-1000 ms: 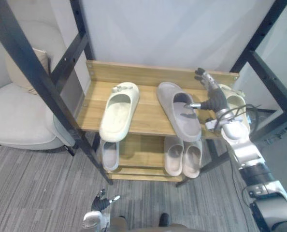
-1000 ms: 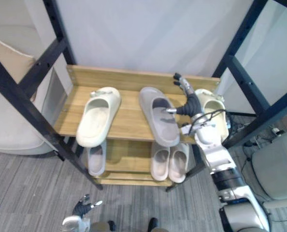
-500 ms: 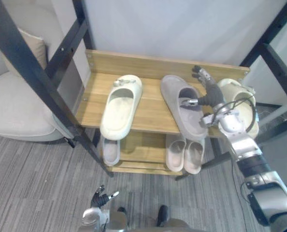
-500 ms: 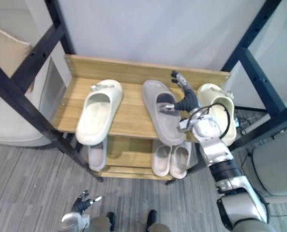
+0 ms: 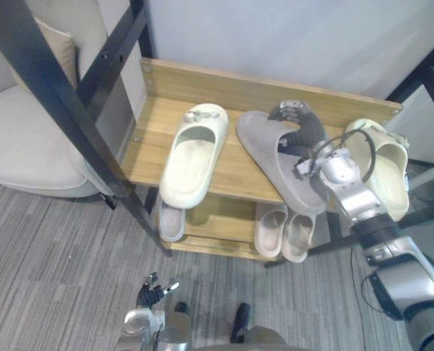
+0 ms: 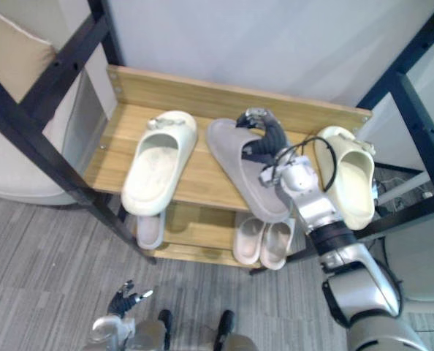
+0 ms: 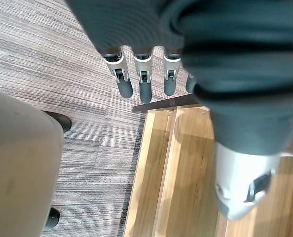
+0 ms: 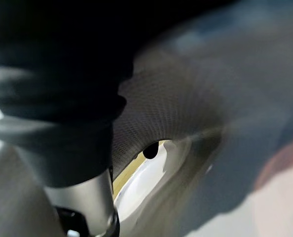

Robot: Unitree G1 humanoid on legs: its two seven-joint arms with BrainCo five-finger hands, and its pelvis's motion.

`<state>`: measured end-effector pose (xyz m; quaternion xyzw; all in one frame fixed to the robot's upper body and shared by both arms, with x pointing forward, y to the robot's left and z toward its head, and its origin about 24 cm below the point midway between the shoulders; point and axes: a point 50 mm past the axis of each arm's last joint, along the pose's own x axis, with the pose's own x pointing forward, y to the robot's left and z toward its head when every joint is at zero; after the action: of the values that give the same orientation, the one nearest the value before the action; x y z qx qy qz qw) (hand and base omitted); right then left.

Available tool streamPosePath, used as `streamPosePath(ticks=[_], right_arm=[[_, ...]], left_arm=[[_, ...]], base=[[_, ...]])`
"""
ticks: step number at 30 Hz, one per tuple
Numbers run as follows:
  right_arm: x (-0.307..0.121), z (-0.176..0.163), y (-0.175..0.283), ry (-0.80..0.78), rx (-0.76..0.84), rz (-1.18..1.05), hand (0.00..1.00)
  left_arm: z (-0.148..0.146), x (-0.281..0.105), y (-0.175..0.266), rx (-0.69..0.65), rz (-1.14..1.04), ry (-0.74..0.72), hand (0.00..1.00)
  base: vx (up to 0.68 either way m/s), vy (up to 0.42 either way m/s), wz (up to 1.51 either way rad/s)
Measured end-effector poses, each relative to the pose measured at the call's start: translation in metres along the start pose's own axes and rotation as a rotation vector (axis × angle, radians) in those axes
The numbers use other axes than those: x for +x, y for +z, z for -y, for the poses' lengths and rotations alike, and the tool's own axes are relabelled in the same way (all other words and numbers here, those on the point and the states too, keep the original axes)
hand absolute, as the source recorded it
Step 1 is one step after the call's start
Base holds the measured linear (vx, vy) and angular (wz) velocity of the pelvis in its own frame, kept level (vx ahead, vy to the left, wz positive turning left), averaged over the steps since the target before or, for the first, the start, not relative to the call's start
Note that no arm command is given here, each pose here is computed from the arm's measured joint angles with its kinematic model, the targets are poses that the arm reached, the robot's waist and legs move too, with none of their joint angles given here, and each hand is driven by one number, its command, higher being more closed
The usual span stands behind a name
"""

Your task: Organize the slippers on the shoe rack

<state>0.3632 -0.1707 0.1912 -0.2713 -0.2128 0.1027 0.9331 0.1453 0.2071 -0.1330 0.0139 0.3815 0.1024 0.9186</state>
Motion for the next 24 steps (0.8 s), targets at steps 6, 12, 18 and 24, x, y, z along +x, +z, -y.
streamPosePath(ticks=[6,12,18,24], right_arm=[[0.0,-0.001,0.002,0.007,0.011,0.013,1.0],[-0.016,-0.012,0.003,0.033,0.063,0.04,1.0],[-0.036,-0.002,0.021,-0.044,0.118,0.144,1.0],[-0.056,0.005,0.065,-0.104,0.193,0.385,1.0]], left_arm=[[0.0,0.0,0.001,-0.001,0.001,0.0,0.0],[0.0,0.0,-0.001,-0.004,-0.008,0.003,0.0],[-0.001,0.0,-0.004,-0.01,-0.023,0.01,0.0],[0.0,-0.004,-0.018,-0.01,-0.083,0.006,0.0]], base=[[-0.01,0.001,-0.03],[-0.01,-0.003,-0.03],[-0.04,-0.003,-0.06],[-0.02,-0.001,-0.04]])
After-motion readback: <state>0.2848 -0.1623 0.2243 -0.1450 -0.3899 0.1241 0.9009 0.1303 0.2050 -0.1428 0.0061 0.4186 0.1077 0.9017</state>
